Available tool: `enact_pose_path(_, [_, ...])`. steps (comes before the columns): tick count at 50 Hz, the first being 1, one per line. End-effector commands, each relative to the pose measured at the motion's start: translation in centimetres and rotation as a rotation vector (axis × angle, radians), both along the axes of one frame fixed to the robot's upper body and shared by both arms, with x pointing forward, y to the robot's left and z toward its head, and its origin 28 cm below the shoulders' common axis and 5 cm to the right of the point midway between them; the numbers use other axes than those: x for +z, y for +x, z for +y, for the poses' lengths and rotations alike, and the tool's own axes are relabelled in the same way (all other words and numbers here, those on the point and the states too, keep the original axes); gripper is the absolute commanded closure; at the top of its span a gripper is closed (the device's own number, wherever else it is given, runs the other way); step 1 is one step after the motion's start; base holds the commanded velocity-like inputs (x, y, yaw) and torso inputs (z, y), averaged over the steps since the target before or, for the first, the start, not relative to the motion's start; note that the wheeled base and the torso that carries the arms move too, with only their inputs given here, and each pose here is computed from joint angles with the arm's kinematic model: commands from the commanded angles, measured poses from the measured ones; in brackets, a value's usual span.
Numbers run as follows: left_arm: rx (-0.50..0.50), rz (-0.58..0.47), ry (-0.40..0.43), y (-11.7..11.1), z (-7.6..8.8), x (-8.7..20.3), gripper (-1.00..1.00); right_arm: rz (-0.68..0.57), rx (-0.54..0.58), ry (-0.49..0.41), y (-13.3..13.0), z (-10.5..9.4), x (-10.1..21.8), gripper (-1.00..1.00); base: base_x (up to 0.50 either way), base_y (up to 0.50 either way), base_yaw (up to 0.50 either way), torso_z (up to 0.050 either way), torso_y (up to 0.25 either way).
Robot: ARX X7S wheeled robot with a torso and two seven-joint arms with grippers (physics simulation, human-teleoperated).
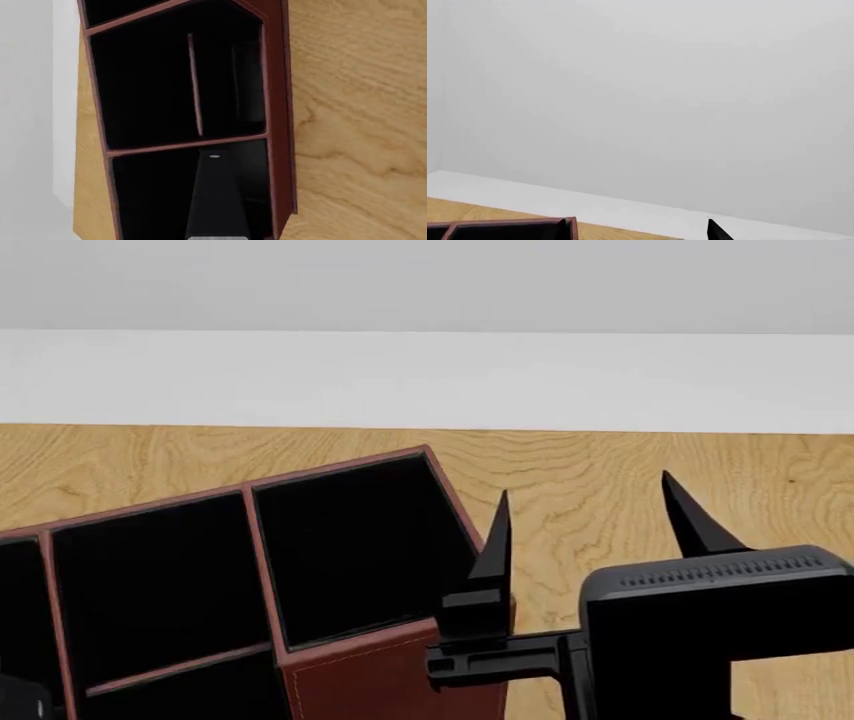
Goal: Pick up the book and place it in the front compartment of the caddy.
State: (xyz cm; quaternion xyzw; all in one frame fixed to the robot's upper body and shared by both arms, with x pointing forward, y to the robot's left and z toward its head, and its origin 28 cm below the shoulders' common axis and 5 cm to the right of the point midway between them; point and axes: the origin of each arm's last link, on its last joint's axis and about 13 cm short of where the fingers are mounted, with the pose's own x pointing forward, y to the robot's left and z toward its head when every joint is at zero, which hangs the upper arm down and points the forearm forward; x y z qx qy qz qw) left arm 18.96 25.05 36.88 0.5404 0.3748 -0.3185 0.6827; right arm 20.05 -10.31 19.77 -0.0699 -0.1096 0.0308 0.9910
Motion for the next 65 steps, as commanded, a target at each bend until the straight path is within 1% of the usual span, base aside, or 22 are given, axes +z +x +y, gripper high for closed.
enact_pose_path(1, [0.033, -0.061, -0.020, 1.7, 1.2, 2.7, 1.00, 0.006, 0.000, -0.002, 0.1, 0.0, -0.2, -1.00, 0.00, 0.00, 0.00, 0.000, 0.000])
enact_pose_path(4, [0.035, -0.054, -0.034, 1.8, 1.1, 2.9, 1.00, 0.006, -0.002, -0.003, 0.2, 0.0, -0.1, -1.00, 0.00, 0.00, 0.00, 0.000, 0.003])
enact_pose_path(10, [0.027, -0.054, -0.029, 2.1, 0.8, 3.5, 1.00, 0.005, -0.001, -0.005, 0.2, 0.1, 0.0, -1.00, 0.00, 0.00, 0.00, 0.000, 0.000])
enact_pose_path(17, [0.011, -0.062, -0.055, 2.5, 0.2, 4.5, 1.00, 0.004, 0.005, -0.005, 0.4, 0.2, 0.1, -1.00, 0.00, 0.00, 0.00, 0.000, 0.001])
enact_pose_path(19, [-0.005, -0.058, -0.086, 2.8, 0.1, 4.6, 1.00, 0.003, 0.006, -0.006, 0.4, 0.2, 0.1, -1.00, 0.00, 0.00, 0.00, 0.000, 0.000])
enact_pose_path(25, [-0.028, -0.053, -0.096, 3.7, -0.4, 4.7, 1.00, 0.005, 0.001, -0.009, 0.4, 0.1, 0.2, -1.00, 0.00, 0.00, 0.00, 0.000, 0.002])
enact_pose_path(27, [-0.038, -0.057, -0.104, 4.3, -0.7, 5.1, 1.00, 0.007, 0.000, -0.008, 0.4, 0.1, 0.1, -1.00, 0.00, 0.00, 0.00, 0.000, 0.000])
enact_pose_path(33, [-0.033, -0.068, -0.114, 5.0, -0.7, 5.7, 1.00, 0.010, 0.003, -0.007, 0.5, 0.1, 0.0, -1.00, 0.00, 0.00, 0.00, 0.000, 0.002])
enact_pose_path(45, [-0.007, -0.056, -0.109, 7.9, -1.1, 5.4, 1.00, 0.014, 0.002, -0.005, 0.4, 0.1, -0.3, -1.00, 0.00, 0.00, 0.00, 0.000, 0.001])
enact_pose_path(57, [-0.008, -0.014, -0.084, 11.0, -2.3, 4.3, 1.00, 0.018, -0.003, 0.000, 0.5, -0.1, -0.6, -1.00, 0.00, 0.00, 0.00, 0.001, 0.002])
enact_pose_path(65, [-0.010, 0.017, -0.069, 12.4, -2.9, 3.7, 1.00, 0.020, -0.007, 0.002, 0.4, -0.2, -0.8, -1.00, 0.00, 0.00, 0.00, 0.000, 0.001])
